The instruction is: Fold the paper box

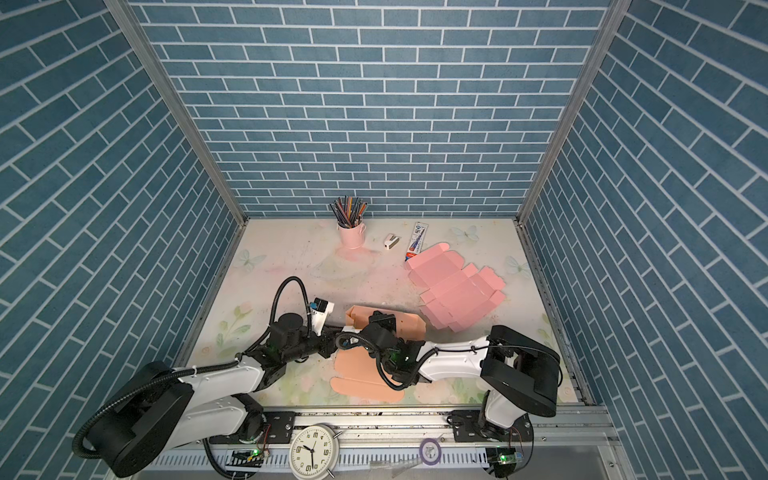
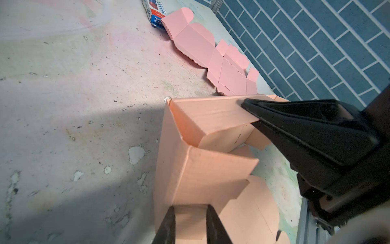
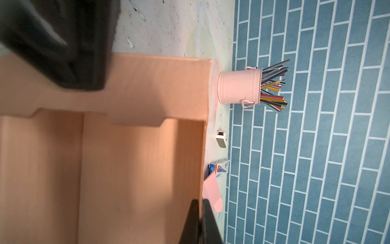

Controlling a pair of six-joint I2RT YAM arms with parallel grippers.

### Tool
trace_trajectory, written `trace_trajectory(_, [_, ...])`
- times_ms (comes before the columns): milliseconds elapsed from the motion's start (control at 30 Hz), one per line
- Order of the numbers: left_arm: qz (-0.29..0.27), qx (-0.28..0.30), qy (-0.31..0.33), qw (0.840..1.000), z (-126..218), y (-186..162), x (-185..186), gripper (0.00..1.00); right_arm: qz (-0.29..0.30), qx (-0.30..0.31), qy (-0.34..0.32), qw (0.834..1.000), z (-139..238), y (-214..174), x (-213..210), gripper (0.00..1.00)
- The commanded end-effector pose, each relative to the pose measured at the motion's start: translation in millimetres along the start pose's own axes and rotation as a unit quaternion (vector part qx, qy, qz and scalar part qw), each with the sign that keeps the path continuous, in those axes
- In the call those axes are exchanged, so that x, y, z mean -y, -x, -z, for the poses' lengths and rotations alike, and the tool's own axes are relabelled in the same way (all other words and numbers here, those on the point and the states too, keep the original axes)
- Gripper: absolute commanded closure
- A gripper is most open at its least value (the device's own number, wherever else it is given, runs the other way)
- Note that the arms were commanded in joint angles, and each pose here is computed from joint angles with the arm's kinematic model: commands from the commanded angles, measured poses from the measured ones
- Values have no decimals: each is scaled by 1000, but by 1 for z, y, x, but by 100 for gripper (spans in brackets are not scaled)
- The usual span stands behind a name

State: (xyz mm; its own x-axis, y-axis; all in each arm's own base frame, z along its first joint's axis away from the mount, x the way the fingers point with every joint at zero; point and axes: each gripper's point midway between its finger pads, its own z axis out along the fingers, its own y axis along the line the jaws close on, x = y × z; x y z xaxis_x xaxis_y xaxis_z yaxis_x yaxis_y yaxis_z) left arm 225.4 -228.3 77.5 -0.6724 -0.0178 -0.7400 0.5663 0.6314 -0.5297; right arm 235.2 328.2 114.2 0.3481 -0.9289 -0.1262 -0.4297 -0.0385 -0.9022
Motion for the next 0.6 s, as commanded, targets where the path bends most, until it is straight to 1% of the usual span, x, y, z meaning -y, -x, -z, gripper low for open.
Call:
trace_trajectory(0, [-23,23,2,999,-3,12,2,72,5,15,11,1000,8,7,-7,100])
trace_trajectory(67, [-29,22,3,999,-4,12,4,71,2,17,9,1000,9,8,-6,100])
trace_trajectory(167, [-37,26,6,999,-5,11,6,66,-3,18,8,1000,11,9,-4,100])
trace_trajectory(333, [-33,38,16,999,-3,12,3,65,4,19,3,1000,13,10,-7,100])
trace_trajectory(400, [-31,38,23,999,-1,9,0,65,7,21,-3,1000,15,11,-8,100])
trace_trajectory(567, [-33,32,35,998,-2,1,-8,65,9,22,5,1000,15,13,-17,100])
